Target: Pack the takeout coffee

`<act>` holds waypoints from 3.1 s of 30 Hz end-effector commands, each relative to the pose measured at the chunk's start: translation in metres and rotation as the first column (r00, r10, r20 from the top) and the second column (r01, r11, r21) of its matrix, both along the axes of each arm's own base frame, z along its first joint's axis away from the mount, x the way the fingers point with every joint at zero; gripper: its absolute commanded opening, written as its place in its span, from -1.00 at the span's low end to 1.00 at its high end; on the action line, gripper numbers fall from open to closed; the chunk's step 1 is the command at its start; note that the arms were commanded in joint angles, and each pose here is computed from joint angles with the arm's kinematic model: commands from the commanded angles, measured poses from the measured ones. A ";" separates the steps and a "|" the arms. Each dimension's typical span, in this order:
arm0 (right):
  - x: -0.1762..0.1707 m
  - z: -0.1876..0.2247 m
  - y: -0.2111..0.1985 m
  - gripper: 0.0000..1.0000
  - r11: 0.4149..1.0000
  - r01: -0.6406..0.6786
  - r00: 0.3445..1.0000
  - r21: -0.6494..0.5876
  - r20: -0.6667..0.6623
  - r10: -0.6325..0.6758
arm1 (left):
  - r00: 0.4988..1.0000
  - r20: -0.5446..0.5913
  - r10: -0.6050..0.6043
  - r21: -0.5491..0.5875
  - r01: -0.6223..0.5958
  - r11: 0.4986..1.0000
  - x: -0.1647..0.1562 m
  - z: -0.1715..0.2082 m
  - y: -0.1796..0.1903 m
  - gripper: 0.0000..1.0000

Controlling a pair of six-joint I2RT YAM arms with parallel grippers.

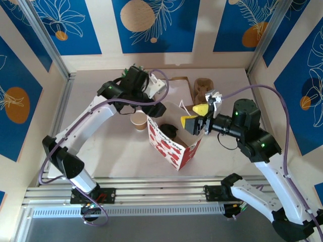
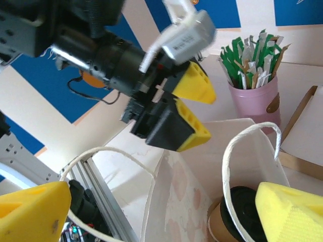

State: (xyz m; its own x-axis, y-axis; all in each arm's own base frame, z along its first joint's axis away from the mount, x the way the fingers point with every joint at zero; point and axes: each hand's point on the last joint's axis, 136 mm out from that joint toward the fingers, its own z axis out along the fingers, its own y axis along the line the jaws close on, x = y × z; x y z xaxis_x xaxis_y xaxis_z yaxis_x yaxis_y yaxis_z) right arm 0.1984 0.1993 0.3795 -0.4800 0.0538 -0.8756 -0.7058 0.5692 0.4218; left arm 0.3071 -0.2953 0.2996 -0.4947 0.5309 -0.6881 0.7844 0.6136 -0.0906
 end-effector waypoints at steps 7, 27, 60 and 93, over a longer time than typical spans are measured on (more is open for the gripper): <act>0.038 0.025 0.009 0.74 0.999 0.053 0.997 0.003 -0.059 -0.052 | 0.928 0.320 0.193 -0.189 -0.137 0.972 0.023 0.084 0.036 0.86; 0.076 0.009 0.014 0.63 0.988 0.104 0.984 -0.114 -0.130 -0.119 | 0.795 0.061 0.604 -0.111 -0.596 0.796 0.168 0.009 0.134 0.14; 0.070 -0.009 0.010 0.63 0.986 0.089 0.987 -0.143 -0.120 -0.106 | 0.759 -0.014 0.651 0.028 -0.651 0.759 0.196 -0.064 0.137 -0.48; 0.068 -0.011 -0.014 0.63 0.971 0.181 0.967 -0.159 -0.151 -0.205 | 0.747 0.068 0.662 -0.263 -0.627 0.734 0.095 0.133 0.158 -1.00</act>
